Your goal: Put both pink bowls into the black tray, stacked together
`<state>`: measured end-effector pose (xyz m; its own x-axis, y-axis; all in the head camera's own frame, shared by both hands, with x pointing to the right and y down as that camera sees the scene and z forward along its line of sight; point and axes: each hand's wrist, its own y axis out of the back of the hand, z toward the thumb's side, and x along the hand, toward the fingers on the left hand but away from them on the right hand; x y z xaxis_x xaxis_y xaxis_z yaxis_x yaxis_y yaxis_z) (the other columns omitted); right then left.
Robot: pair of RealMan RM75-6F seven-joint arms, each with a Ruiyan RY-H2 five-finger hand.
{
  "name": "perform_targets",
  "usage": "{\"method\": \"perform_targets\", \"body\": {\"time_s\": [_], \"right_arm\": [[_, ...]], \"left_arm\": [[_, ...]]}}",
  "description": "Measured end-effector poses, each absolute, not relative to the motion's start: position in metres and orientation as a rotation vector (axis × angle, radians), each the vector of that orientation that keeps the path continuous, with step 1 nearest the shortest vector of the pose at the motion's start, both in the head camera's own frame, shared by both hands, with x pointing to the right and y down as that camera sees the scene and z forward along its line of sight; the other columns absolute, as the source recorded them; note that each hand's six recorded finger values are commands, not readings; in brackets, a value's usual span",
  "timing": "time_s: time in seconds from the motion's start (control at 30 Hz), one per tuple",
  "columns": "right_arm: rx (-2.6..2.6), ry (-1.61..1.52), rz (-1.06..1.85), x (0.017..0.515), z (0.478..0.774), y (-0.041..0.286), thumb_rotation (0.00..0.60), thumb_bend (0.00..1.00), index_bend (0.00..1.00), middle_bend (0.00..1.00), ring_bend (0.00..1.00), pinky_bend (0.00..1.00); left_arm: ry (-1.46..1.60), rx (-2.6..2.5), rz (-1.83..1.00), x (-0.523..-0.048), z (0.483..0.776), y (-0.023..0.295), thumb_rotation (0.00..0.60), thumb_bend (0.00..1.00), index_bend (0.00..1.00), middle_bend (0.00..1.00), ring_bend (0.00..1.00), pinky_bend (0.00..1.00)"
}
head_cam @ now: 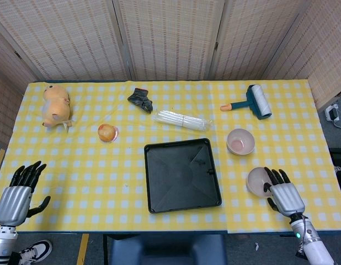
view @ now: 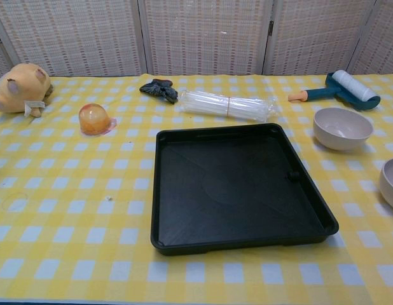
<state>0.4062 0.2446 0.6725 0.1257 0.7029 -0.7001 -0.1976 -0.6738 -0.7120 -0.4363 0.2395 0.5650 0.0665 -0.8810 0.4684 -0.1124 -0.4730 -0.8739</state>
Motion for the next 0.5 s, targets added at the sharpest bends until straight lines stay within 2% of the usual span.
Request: {"method": "perform_targets", "body": {"time_s": [0.27,0.5], "right_arm": [[-1.686,-0.502,1.629,0.4046,0.6729,0.2436,0.600,0.44,0.62,0.00,0.00,0.00],[-1.675,-0.524,1.606,0.4014,0.6662,0.2408,0.600,0.45,0.64,0.00,0.00,0.00]], "left_arm": [[1.001,-1.683,-1.466,-0.4361,0.5641,0.2400,0.600,0.36,0.00,0.07,0.10,0.02],[1.000,-1.686,-1.464,-0.4353,0.5643,0.2402,0.600,0.36,0.00,0.07,0.10,0.02]]}}
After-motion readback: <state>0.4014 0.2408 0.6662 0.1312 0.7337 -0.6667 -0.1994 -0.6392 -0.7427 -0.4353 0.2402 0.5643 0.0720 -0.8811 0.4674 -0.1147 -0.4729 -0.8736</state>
